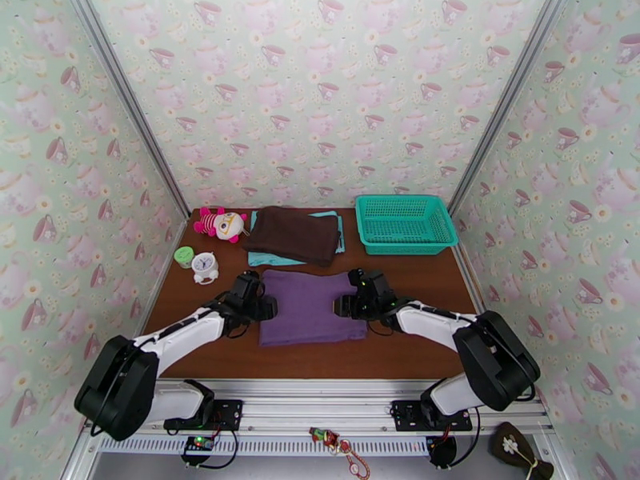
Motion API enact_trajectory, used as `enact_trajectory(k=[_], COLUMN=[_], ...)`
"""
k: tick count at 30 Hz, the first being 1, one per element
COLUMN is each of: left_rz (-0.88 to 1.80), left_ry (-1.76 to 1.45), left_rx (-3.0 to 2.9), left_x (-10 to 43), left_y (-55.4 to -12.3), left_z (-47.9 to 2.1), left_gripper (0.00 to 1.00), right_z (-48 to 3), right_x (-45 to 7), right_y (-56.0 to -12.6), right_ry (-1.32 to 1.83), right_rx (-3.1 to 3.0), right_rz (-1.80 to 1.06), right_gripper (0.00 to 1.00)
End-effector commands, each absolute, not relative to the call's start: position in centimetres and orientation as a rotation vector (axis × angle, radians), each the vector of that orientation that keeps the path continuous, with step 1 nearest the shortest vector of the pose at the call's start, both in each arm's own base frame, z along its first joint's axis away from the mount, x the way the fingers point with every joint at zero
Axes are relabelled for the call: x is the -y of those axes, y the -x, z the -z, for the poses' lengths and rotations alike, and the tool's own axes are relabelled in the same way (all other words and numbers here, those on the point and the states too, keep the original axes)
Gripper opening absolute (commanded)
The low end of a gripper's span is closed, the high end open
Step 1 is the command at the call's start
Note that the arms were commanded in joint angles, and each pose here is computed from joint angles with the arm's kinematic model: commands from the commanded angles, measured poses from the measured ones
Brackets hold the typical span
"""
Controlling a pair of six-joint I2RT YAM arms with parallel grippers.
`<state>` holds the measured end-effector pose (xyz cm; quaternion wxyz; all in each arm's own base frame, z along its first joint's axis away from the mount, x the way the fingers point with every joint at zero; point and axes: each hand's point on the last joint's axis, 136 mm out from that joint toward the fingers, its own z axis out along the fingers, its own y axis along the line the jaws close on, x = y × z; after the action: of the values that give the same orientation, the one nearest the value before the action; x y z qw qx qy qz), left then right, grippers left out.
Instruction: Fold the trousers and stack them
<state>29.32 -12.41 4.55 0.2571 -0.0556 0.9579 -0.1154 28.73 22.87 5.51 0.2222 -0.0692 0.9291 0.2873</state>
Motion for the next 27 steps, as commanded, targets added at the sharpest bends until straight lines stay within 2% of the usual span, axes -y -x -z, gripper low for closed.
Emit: enact_trajectory(k=[1, 5, 8, 14, 18, 24, 27], left_rz=[0.313, 0.35, 0.386, 0.441, 0.55, 0.528, 0.449], left_ry=[0.107, 0.086, 0.059, 0.007, -0.059, -0.11, -0.099], left_rx=[-2.616, -2.642, -2.687, -2.773, -2.759, -2.757, -2.771], left_x=[12.2, 12.9, 13.8, 16.0, 18.6, 19.8, 19.0], left_y=[-29.6, -30.0, -30.5, -30.0, -29.8, -29.8, -30.0], left_z=[-4.0, -3.3, -2.0, 0.5, 0.1, -0.4, -0.6], left_gripper=[0.73, 0.75, 0.76, 0.71, 0.62, 0.55, 0.55], right_z=[-7.1, -11.6, -12.2, -10.3, -10.1, -8.9, -9.0], right_x=[-22.9, -23.9, -24.6, -25.7, -25.6, -24.5, -24.5], right_y=[-28.7, -29.6, -30.2, -29.5, -30.0, -30.5, -30.5], right_ry=[0.241, 0.368, 0.449, 0.471, 0.433, 0.366, 0.357], right_rx=[-2.576, -2.425, -2.361, -2.315, -2.317, -2.354, -2.345], right_rz=[-0.764, -0.798, -0.8, -0.929, -0.961, -0.988, -1.016], right_gripper=[0.59, 0.73, 0.76, 0.76, 0.76, 0.75, 0.75])
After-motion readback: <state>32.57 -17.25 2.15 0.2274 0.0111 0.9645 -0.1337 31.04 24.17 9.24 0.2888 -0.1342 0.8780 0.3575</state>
